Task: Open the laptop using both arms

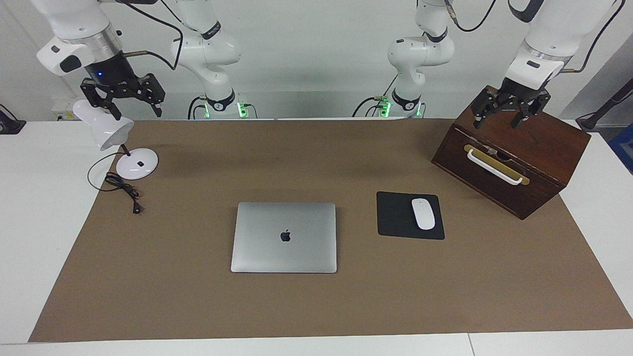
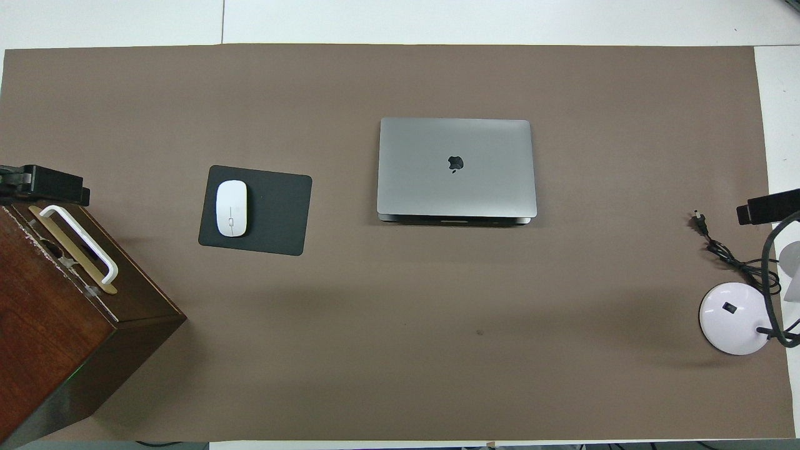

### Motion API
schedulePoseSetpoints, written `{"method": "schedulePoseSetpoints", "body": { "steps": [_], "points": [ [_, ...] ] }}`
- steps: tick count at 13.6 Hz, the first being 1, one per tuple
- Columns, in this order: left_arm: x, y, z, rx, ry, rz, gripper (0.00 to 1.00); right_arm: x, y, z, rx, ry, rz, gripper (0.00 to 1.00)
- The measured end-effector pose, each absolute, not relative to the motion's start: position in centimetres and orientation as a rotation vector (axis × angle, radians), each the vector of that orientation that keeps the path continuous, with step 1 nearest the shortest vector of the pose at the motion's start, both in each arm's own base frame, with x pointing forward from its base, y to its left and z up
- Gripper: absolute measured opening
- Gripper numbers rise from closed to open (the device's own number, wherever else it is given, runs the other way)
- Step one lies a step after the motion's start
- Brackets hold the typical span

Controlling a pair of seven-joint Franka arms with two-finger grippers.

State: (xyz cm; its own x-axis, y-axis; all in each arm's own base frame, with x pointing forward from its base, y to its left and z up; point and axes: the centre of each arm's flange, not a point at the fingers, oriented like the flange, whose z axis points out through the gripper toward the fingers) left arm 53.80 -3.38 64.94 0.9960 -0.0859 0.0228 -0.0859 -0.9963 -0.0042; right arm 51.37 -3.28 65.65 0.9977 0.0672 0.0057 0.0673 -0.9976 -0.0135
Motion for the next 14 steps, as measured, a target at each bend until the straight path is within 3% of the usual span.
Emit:
{"method": "schedulePoseSetpoints", "body": {
  "steps": [14],
  "points": [
    [53.8,-3.4,65.0,-3.136,0.135,-0.037,1.00,51.4,-2.0,65.7,-3.127,-0.143,-0.009,1.00]
  ]
}}
